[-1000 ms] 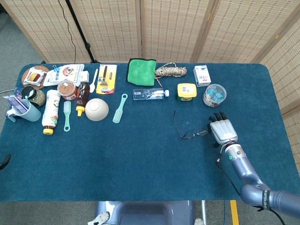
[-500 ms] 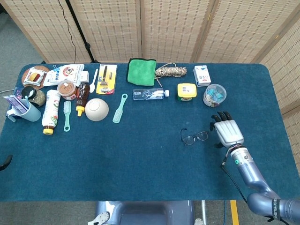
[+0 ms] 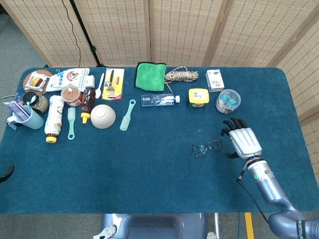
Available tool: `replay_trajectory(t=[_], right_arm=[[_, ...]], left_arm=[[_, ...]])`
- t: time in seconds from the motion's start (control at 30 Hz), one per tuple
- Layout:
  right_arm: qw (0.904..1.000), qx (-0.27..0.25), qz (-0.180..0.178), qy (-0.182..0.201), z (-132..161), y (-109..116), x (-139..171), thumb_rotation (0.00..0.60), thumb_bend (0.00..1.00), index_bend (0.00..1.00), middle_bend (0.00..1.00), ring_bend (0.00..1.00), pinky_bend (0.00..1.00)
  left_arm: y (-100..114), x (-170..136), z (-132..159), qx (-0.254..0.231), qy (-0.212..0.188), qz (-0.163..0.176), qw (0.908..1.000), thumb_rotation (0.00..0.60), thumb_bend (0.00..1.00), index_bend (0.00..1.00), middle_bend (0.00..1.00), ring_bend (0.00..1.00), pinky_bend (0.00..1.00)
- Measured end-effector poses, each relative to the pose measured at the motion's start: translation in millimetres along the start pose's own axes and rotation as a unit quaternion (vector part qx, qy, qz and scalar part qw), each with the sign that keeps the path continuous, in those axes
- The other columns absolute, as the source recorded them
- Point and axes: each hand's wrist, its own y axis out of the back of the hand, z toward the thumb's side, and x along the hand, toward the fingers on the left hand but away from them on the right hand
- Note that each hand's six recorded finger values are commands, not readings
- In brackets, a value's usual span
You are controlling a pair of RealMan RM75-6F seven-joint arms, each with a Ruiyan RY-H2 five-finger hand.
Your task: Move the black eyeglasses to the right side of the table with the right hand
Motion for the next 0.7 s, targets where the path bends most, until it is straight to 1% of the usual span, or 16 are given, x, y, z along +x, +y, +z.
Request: replay_trajectory(t=[0.2,0.33,0.47,0.6,0.7], right_arm=[[0.9990,-0.025,-0.006,0.036,19,12,9,0.600,0.02,0.33,0.14,0.06,0.10],[0.9964,-0.049,0.006,0.068,36,15,14,0.600,0.02,0.32,0.13,0.06,0.12],[0.9933,-0.069,0.018,0.091,49,15,15,0.600,0.02,0.31,0.13,0.06,0.12],[0.9868,-0.106,0.041,0.115,63,14,13,0.600,0.02,0.31,0.12,0.06,0.12],[0.9778,-0.148,0.065,0.134,75,13,9,0.600,0.02,0.31,0.12,0.06,0.15]], left_arm=[[-2,-1,0,0.000,0.000,-0.004,1.0000,0.571,0.24,0.06,0.00,0.00,0.00],[-2,-1,-1,0.001,0.000,-0.005,1.0000,0.569,0.24,0.06,0.00,0.00,0.00],[-1,-1,-2,0.000,0.001,-0.003,1.0000,0.570,0.24,0.06,0.00,0.00,0.00],[0,-2,-3,-0.001,0.002,-0.002,1.0000,0.570,0.24,0.06,0.00,0.00,0.00],[0,-3,-5,-0.001,0.004,-0.003,1.0000,0.570,0.24,0.06,0.00,0.00,0.00]])
